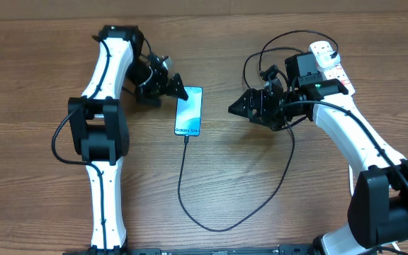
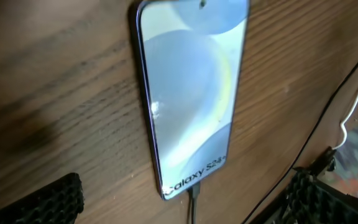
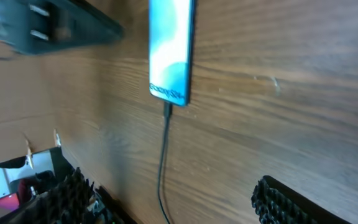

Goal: Plug charger to phone and switch on socket

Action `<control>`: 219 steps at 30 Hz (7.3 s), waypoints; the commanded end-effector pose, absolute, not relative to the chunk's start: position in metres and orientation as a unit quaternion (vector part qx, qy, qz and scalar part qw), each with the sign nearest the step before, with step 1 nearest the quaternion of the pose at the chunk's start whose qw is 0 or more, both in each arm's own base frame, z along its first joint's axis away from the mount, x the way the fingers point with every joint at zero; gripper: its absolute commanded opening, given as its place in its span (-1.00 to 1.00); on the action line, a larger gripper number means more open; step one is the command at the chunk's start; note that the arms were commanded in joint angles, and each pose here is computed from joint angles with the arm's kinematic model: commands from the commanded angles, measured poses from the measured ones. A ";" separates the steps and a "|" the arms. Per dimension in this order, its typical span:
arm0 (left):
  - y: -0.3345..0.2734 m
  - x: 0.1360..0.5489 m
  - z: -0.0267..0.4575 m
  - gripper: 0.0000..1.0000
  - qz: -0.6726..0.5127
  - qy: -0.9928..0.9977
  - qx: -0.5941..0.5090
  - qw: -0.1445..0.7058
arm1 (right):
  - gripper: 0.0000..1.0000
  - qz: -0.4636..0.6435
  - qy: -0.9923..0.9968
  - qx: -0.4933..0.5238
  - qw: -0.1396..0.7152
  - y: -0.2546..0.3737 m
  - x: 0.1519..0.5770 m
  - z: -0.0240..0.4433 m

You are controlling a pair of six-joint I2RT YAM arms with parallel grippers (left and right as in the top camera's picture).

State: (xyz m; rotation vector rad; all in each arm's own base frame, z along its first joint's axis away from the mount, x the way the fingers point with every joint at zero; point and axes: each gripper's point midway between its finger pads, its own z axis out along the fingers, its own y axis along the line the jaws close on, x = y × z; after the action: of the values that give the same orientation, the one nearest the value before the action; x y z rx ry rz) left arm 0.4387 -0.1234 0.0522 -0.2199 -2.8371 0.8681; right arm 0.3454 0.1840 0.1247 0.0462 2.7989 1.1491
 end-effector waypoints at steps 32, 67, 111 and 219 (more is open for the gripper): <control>-0.109 0.315 0.377 1.00 0.077 -0.956 -0.032 -0.281 | 1.00 0.049 0.948 0.207 0.238 -0.082 0.433 0.225; -0.114 0.312 0.336 0.99 0.035 -0.974 -0.038 -0.222 | 1.00 -0.164 0.933 0.171 0.272 -0.203 0.524 0.111; -0.114 0.312 0.336 1.00 0.035 -0.974 -0.038 -0.222 | 1.00 -0.070 0.944 0.217 0.237 -0.178 0.532 0.042; -0.114 0.312 0.336 1.00 0.035 -0.974 -0.038 -0.222 | 1.00 0.038 0.951 0.220 0.214 -0.159 0.530 0.010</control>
State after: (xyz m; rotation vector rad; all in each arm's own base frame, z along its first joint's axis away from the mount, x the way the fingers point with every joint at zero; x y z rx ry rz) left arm 0.3110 -0.1167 0.3375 -0.1704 -3.5823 0.1626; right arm 0.5283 -0.1742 0.0254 0.6427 2.5985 0.0398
